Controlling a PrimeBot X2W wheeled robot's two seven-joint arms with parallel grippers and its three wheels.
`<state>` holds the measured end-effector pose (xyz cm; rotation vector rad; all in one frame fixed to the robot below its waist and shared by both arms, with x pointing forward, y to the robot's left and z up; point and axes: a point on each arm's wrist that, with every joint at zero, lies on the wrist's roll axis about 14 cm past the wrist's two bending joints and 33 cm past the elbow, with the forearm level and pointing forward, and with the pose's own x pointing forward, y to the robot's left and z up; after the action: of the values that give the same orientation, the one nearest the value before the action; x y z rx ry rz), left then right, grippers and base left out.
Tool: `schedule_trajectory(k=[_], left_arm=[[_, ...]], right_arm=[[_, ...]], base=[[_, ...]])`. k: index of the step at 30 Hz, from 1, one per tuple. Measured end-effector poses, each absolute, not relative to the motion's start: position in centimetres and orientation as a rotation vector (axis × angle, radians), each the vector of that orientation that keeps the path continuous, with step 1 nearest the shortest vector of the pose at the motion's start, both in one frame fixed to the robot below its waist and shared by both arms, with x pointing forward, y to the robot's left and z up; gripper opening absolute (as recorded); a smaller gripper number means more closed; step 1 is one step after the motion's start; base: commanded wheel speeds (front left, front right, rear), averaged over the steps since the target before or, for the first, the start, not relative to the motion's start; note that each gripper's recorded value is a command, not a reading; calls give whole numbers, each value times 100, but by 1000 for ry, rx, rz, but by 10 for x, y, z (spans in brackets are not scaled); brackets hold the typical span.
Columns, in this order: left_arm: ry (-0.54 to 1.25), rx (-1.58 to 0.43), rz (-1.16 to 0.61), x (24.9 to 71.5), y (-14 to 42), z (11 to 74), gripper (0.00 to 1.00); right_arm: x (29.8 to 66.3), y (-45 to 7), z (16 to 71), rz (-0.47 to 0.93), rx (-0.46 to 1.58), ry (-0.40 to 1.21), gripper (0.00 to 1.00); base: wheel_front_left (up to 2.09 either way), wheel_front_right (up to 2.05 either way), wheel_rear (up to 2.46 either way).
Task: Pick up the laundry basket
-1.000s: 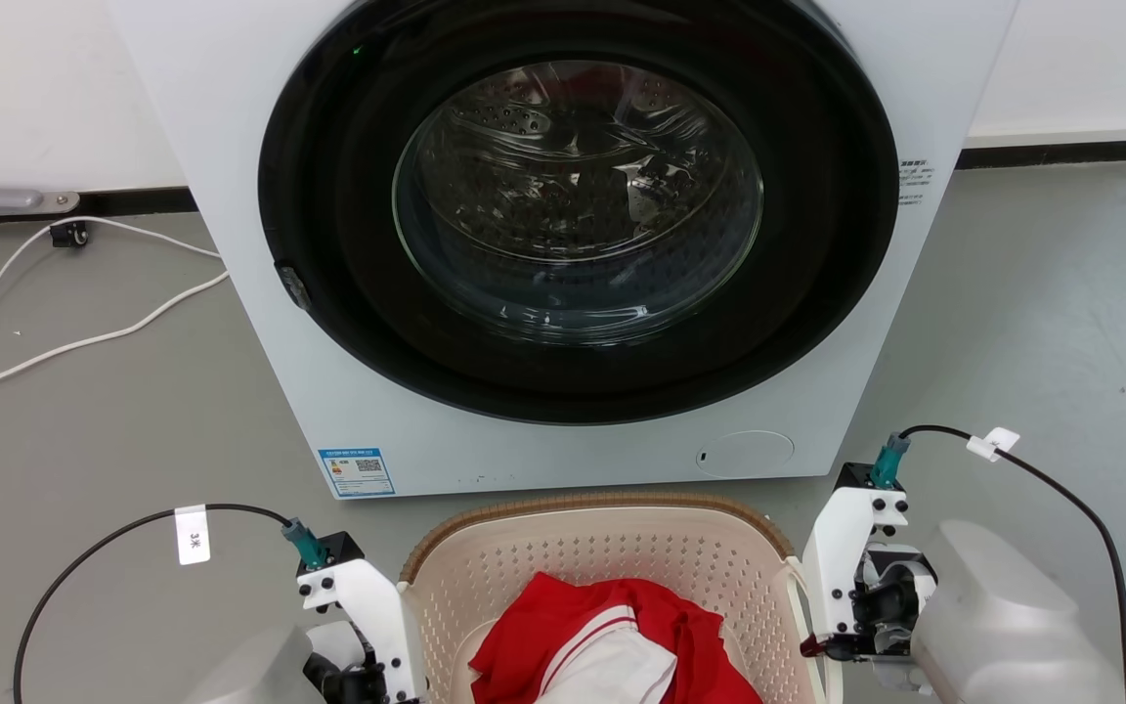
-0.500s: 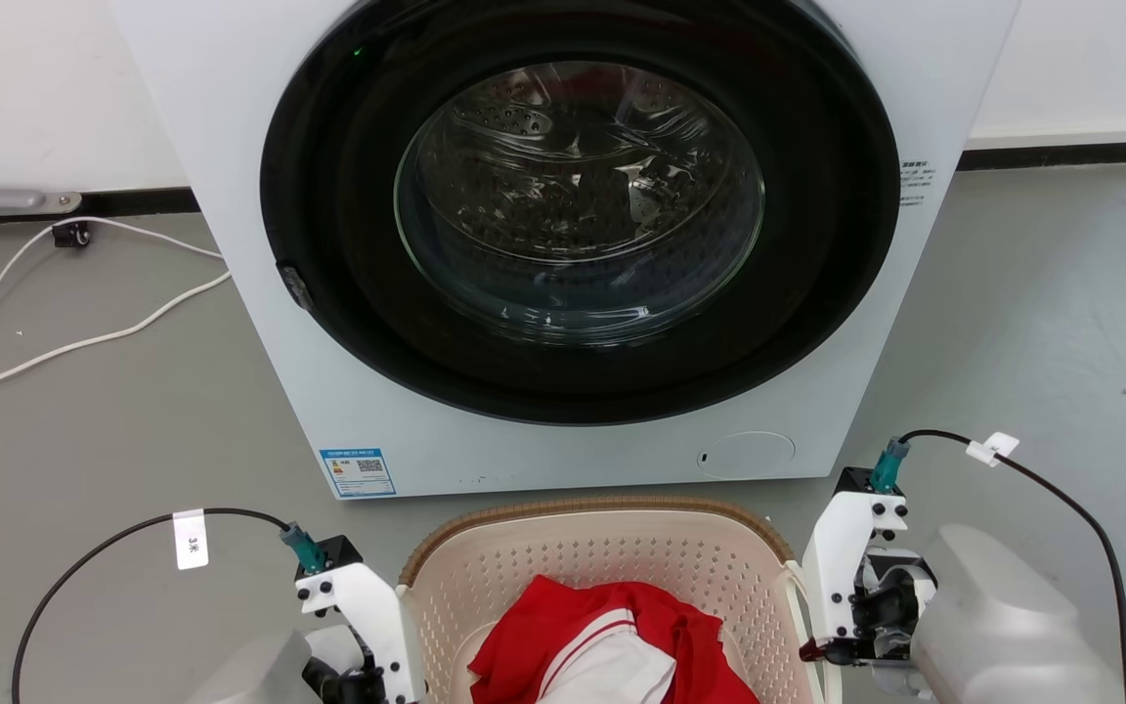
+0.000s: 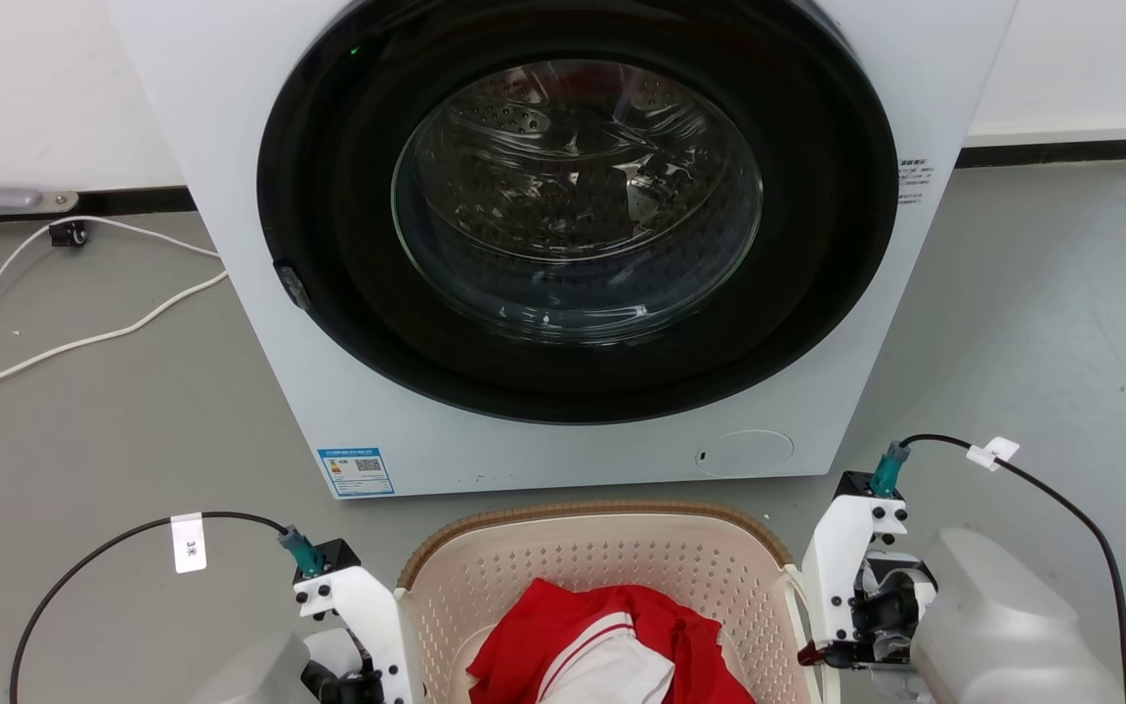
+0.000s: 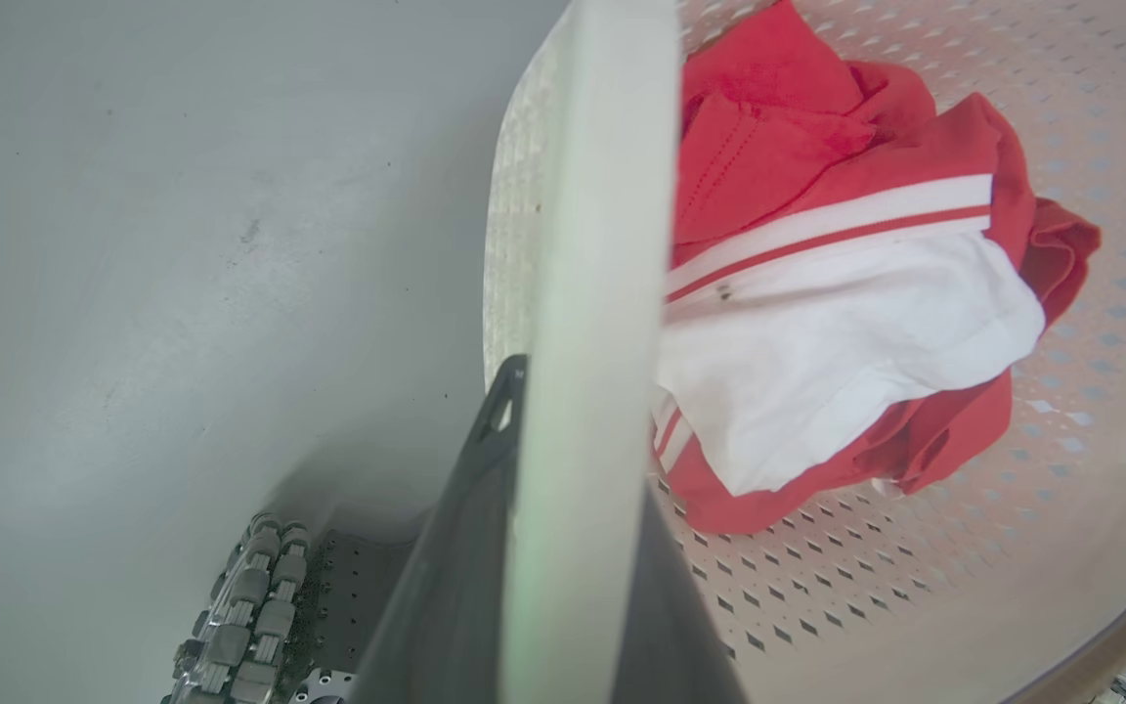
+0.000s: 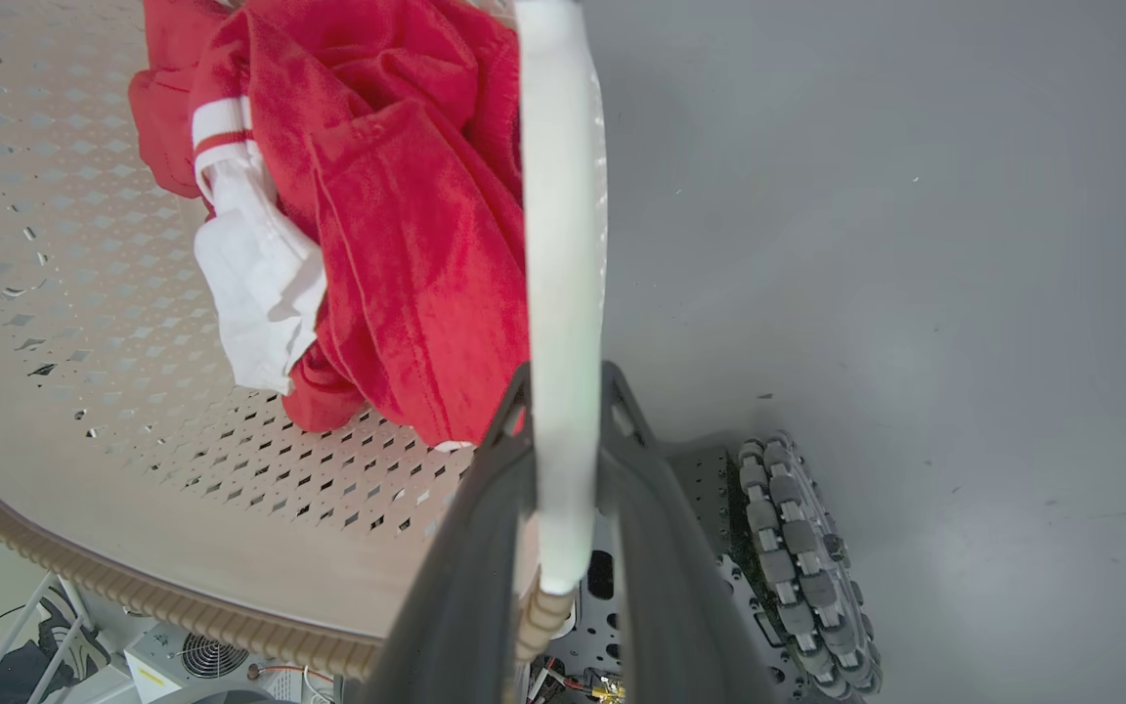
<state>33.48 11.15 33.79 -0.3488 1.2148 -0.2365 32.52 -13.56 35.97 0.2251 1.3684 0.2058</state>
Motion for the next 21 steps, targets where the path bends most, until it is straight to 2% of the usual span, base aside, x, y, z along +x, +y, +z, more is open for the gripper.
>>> schedule_trajectory(k=[21], left_arm=[[1214, -347, -234, 335, 111, 337, 0]], right_arm=[[323, -135, 358, 205, 238, 1374, 0]], base=[[0, 0, 0]])
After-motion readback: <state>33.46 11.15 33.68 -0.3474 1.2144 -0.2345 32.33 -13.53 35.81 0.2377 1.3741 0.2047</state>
